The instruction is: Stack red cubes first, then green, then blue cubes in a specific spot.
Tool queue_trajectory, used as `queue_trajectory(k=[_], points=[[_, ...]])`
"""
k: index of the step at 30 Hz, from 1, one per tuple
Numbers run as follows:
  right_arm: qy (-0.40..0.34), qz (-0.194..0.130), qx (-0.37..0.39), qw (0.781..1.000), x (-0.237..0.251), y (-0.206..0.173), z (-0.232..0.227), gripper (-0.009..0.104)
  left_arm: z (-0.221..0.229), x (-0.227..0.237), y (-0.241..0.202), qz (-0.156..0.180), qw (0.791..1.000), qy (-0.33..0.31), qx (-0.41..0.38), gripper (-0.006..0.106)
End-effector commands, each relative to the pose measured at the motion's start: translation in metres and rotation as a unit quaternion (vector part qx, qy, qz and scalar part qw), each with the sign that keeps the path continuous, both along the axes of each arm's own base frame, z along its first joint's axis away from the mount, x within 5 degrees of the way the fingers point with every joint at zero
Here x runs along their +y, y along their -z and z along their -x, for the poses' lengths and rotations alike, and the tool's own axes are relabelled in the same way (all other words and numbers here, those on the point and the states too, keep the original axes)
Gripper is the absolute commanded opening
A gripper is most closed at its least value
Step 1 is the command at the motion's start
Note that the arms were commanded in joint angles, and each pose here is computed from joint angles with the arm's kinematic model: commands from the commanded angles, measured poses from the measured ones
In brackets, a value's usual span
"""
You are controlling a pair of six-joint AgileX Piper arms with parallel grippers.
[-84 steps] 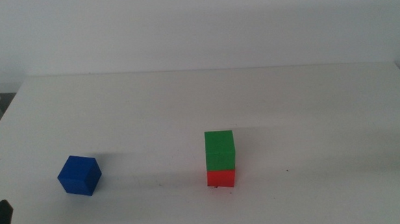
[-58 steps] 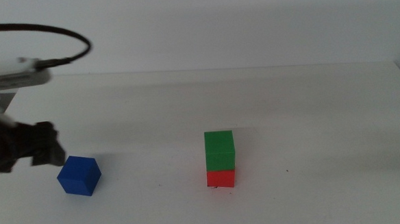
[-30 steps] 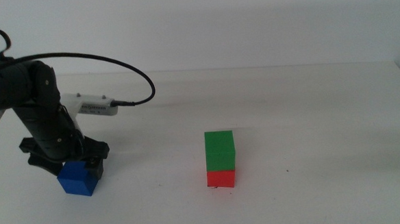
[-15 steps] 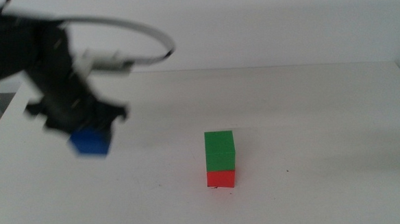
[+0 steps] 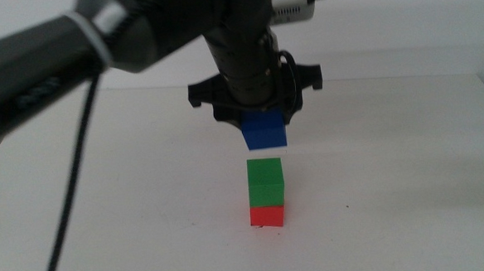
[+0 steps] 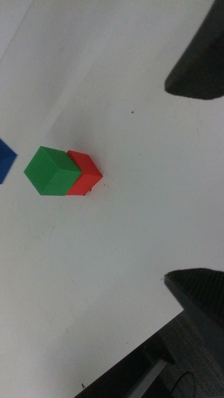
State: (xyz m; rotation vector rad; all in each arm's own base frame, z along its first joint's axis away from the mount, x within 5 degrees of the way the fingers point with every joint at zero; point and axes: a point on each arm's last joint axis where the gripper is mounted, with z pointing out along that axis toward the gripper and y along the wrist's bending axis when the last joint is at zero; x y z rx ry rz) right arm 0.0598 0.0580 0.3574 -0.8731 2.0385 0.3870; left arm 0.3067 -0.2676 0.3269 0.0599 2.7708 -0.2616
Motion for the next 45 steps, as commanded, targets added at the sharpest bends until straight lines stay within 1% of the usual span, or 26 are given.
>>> queue_trajectory(k=[1, 6, 13, 15, 20, 26, 33, 36, 37, 38, 39, 40, 44, 45], points=[[-0.001, 0.002, -0.007, 1.0, -0.001, 0.0, 0.0, 0.087, -0.003, -0.003, 0.006, -0.001, 1.0, -0.014, 0.011, -0.002], [-0.001, 0.002, -0.007, 1.0, -0.001, 0.0, 0.0, 0.087, -0.007, -0.006, 0.018, -0.003, 0.999, -0.038, 0.026, -0.002], [-0.001, 0.002, -0.007, 1.0, -0.001, 0.0, 0.0, 0.087, -0.009, -0.01, 0.031, -0.006, 0.998, -0.045, 0.046, -0.002], [-0.001, 0.002, -0.007, 1.0, -0.001, 0.0, 0.0, 0.087, -0.008, -0.009, 0.036, -0.011, 0.997, -0.049, 0.053, -0.002], [-0.001, 0.002, -0.007, 1.0, -0.001, 0.0, 0.0, 0.087, -0.008, -0.009, 0.041, -0.017, 0.997, -0.049, 0.058, -0.002], [-0.001, 0.002, -0.007, 1.0, -0.001, 0.0, 0.0, 0.087, -0.013, -0.013, 0.059, -0.033, 0.996, -0.047, 0.072, -0.002], [-0.001, 0.002, -0.007, 1.0, -0.001, 0.0, 0.0, 0.087, -0.014, -0.015, 0.067, -0.04, 0.995, -0.038, 0.079, -0.002], [-0.001, 0.002, -0.007, 1.0, -0.001, 0.0, 0.0, 0.087, -0.014, -0.016, 0.067, -0.038, 0.995, -0.039, 0.081, 0.001], [-0.001, 0.002, -0.007, 1.0, -0.001, 0.0, 0.0, 0.087, -0.014, -0.016, 0.067, -0.038, 0.995, -0.039, 0.081, 0.014], [-0.001, 0.002, -0.007, 1.0, -0.001, 0.0, 0.0, 0.087, -0.014, -0.016, 0.067, -0.038, 0.995, -0.039, 0.081, 0.029], [-0.001, 0.002, -0.007, 1.0, -0.001, 0.0, 0.0, 0.087, -0.014, -0.016, 0.067, -0.039, 0.995, -0.036, 0.081, 0.048], [-0.001, 0.002, -0.007, 1.0, -0.001, 0.0, 0.0, 0.087, -0.014, -0.016, 0.067, -0.042, 0.996, -0.031, 0.078, 0.061], [0.0, 0.001, -0.006, 1.0, -0.001, 0.0, 0.0, 0.087, -0.015, -0.015, 0.067, -0.05, 0.996, -0.011, 0.074, 0.085], [0.0, 0.001, -0.006, 1.0, -0.001, 0.0, 0.0, 0.087, -0.015, -0.015, 0.067, -0.05, 0.996, -0.011, 0.074, 0.089]])
